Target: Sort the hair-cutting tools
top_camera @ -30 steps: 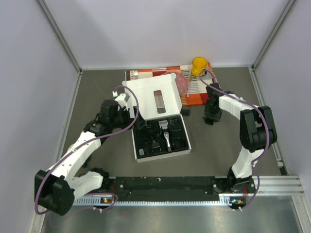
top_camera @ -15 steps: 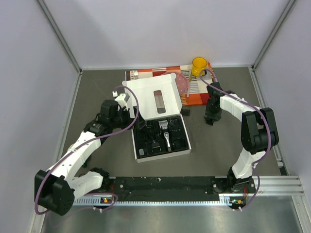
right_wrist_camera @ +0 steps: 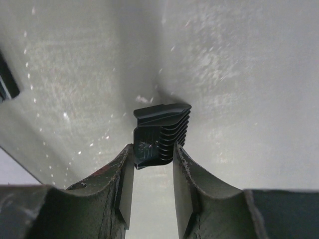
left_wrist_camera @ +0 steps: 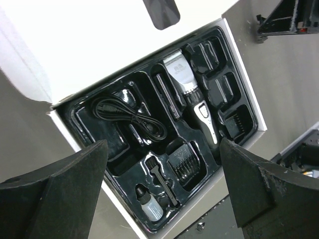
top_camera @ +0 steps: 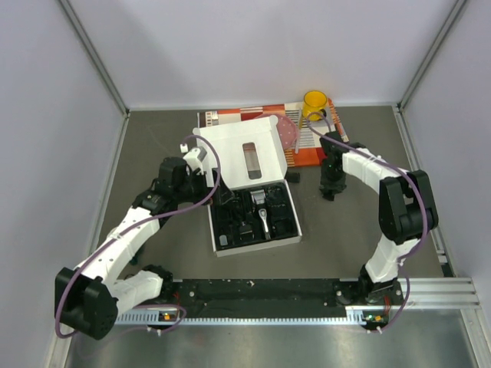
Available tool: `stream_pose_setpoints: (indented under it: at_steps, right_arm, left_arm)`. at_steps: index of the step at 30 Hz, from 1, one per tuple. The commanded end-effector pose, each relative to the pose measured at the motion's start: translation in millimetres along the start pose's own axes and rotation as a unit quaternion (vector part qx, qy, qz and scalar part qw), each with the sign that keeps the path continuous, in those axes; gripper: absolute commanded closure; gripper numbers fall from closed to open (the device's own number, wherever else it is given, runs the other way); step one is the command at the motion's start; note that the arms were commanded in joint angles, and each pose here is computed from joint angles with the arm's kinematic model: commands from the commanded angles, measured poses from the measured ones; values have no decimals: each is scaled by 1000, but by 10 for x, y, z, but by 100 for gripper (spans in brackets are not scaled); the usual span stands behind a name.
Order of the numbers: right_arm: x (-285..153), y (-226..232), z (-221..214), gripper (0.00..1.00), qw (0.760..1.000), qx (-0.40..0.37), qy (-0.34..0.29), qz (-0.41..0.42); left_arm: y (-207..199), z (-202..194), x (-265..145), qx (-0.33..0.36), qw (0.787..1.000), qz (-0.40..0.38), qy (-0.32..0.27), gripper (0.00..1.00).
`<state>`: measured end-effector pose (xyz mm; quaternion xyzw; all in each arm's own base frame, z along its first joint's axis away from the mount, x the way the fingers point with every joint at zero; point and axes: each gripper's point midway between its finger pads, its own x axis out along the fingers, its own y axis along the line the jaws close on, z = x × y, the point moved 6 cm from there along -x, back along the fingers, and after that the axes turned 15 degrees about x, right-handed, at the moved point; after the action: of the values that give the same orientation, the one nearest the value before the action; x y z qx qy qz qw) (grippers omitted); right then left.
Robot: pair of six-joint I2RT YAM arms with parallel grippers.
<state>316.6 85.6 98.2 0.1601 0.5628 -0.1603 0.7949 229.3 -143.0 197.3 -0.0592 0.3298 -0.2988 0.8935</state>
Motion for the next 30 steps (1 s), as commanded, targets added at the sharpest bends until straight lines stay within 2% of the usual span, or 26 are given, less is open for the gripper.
stream_pose_setpoints:
  at_steps: [1,9,12,15,16,18,23,30]
  right_arm:
    - [-202,93,-206,85,999,-46,22,9]
    - [-265,74,-734,76,996,-51,66,15]
    - [-309,44,-836,66,997,-42,66,20]
    - [-365,-23,-860,47,998,-34,53,26]
    - [-375,-37,-865,37,998,-32,46,30]
    - [-483,-15,-823,33,998,-27,26,55]
    - [-701,29,-680,33,996,16,-26,86]
    - [-736,-176,-587,44,990,102,-49,86]
  left_arm:
    - [-101,82,46,16,998,-57,-20,2]
    - [-457,128,68,45,984,-167,-30,2]
    - [-648,173,115,51,979,-195,-31,2]
    - [-877,188,227,51,973,-226,-16,2]
    - [-937,200,251,48,971,-233,-13,2]
    - [-1092,242,336,52,967,-251,-9,2]
    - [-1351,451,546,24,958,-284,-17,4]
    - [-1743,583,983,-25,945,-325,-17,12]
